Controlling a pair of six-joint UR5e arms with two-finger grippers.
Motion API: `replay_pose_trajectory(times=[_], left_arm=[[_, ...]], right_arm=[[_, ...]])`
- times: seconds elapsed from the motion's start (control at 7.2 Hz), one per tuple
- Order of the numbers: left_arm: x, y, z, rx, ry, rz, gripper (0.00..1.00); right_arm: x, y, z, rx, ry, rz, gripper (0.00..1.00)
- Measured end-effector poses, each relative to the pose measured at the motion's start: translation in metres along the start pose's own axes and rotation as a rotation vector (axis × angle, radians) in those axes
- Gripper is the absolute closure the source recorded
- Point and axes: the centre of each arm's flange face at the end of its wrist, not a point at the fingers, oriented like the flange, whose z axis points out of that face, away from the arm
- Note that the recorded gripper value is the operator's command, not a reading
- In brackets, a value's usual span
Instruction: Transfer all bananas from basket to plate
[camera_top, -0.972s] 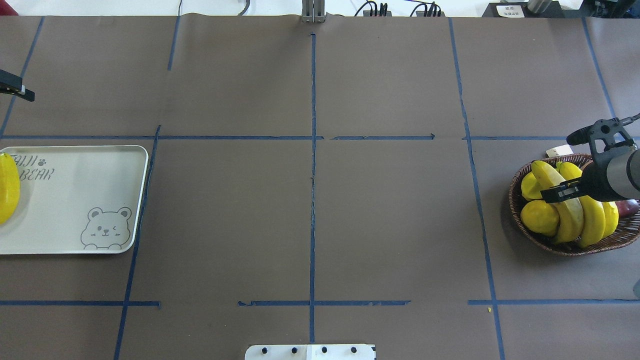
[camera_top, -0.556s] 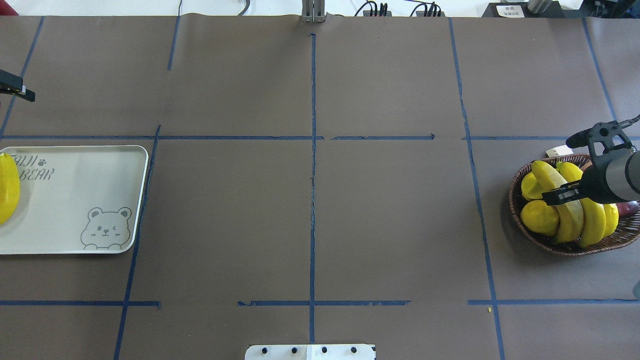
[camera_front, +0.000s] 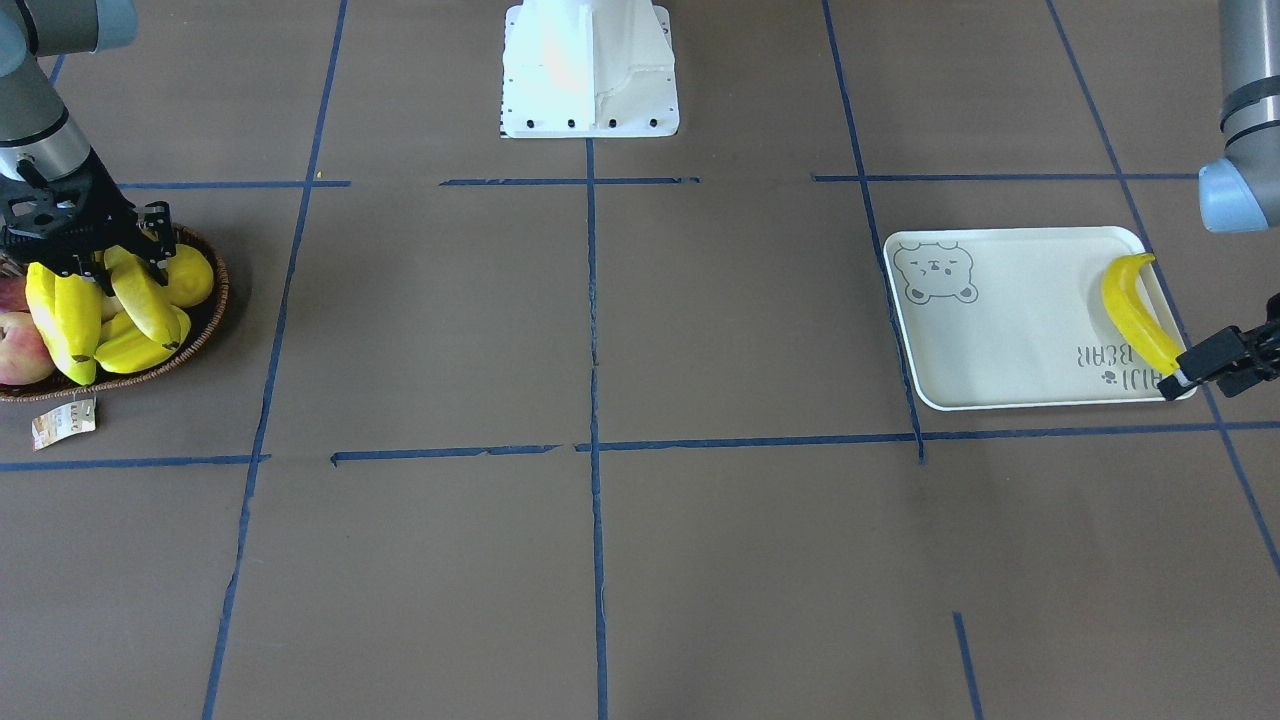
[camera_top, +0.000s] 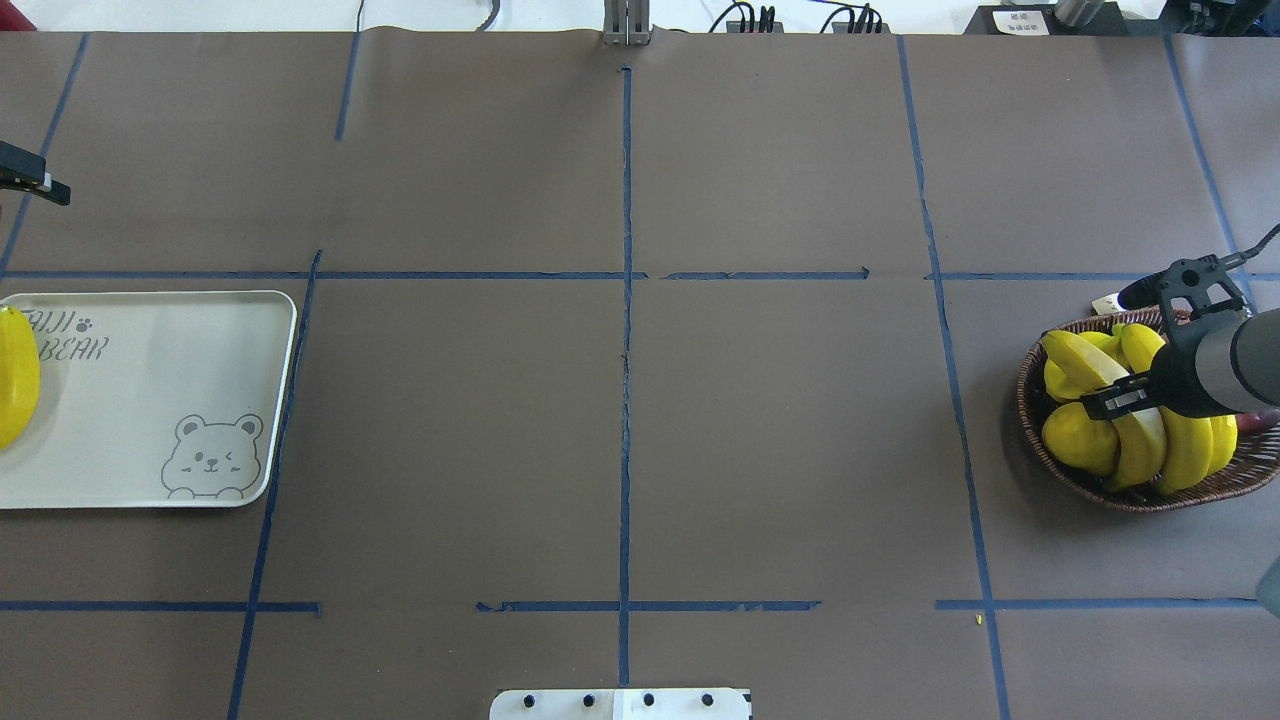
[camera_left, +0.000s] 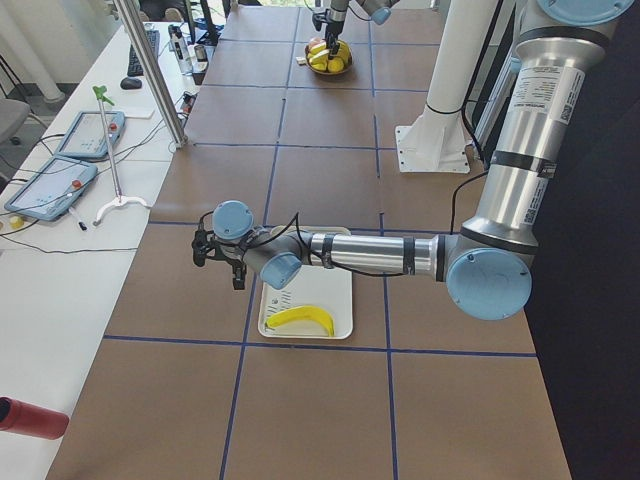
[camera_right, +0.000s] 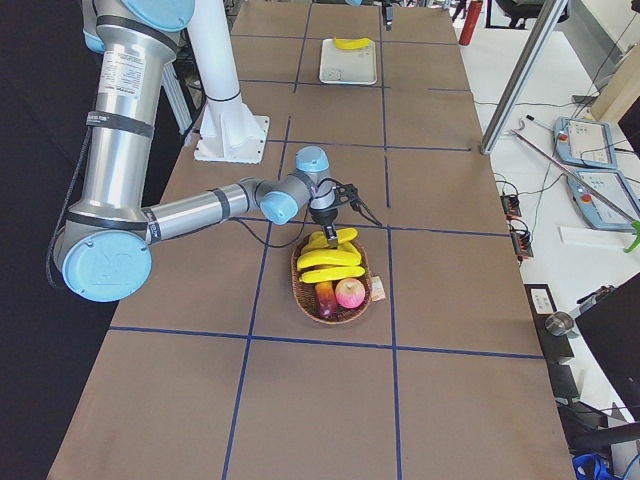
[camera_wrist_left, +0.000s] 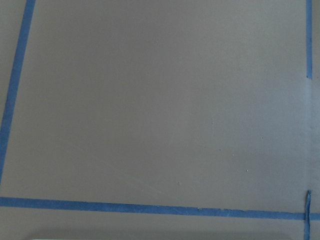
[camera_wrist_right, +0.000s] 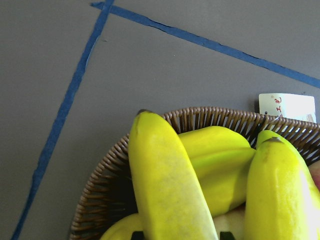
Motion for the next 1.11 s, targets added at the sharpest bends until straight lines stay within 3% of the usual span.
replay_pose_trajectory(times=[0.28, 0.83, 1.11], left_arm=[[-0.001, 0.001, 0.0, -0.001, 0.001, 0.0, 0.0], [0.004, 0.0, -0.001, 0.002, 0.008, 0.008, 0.0], [0.019, 0.001, -0.003, 0.009, 0.026, 0.04, 0.0]], right_arm=[[-0.002, -0.001, -0.002, 0.009, -0.004, -0.004, 0.96], [-0.001, -0.026, -0.063, 0.066, -0.045, 0.041, 0.98], [-0.028, -0.067, -0.083, 0.102, -0.085, 0.047, 0.99]])
